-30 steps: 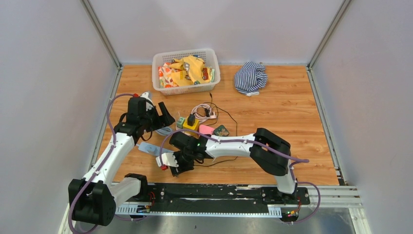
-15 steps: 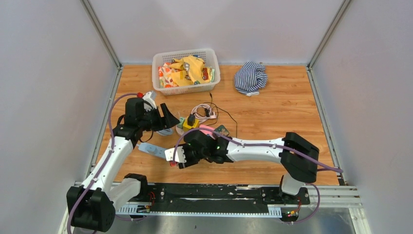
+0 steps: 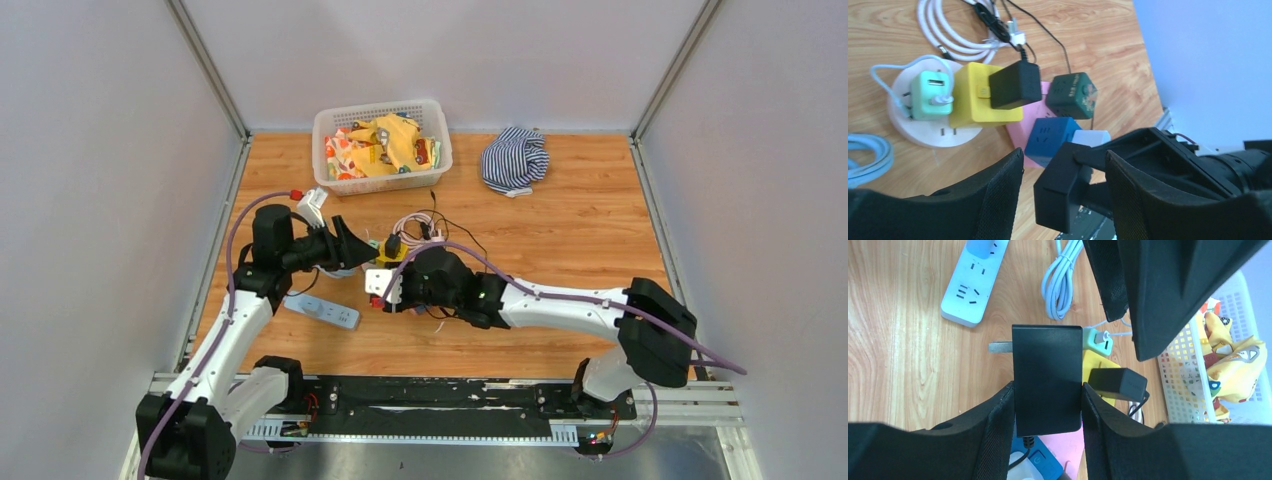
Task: Insert the plug
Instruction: Pick up the plug from the center of the board.
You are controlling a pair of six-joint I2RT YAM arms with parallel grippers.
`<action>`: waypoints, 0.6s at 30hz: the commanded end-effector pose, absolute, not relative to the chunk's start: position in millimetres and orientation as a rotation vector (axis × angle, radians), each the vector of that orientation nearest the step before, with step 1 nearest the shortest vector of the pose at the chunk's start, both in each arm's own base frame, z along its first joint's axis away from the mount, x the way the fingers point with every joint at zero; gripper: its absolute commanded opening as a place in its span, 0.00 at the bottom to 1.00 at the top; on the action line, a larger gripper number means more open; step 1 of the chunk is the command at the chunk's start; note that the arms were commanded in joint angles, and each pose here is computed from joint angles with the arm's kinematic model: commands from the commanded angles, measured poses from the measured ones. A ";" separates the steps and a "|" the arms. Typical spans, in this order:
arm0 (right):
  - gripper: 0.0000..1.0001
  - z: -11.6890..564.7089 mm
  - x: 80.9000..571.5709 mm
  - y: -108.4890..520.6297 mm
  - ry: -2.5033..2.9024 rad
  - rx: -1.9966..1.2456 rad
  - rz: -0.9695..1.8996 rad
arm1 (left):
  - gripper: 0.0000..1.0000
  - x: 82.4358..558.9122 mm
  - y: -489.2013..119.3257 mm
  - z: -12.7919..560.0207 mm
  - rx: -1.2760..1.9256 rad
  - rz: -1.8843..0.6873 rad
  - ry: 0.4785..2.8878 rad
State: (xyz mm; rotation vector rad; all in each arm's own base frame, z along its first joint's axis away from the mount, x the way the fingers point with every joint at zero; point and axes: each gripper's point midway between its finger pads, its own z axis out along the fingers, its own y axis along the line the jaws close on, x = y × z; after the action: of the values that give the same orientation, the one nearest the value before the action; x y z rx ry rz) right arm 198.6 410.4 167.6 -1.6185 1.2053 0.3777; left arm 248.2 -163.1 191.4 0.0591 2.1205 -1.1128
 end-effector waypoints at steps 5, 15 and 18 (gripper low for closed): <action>0.13 193.7 210.2 394.3 1.107 -1.550 0.383 | 0.59 236.0 -179.6 204.4 0.135 -1.292 2.088; 0.13 210.2 194.6 388.0 0.986 -1.609 0.426 | 0.59 202.3 -199.4 193.8 0.336 -1.259 2.242; 0.13 211.4 188.7 385.2 0.946 -1.628 0.431 | 0.57 199.7 -200.2 194.8 0.344 -1.264 2.242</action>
State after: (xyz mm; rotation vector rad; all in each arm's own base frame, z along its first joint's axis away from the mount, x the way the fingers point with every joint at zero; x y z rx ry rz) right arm 196.2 389.9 203.7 -1.6038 1.0348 0.4204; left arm 209.5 -201.2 197.0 0.3098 2.2001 -1.2699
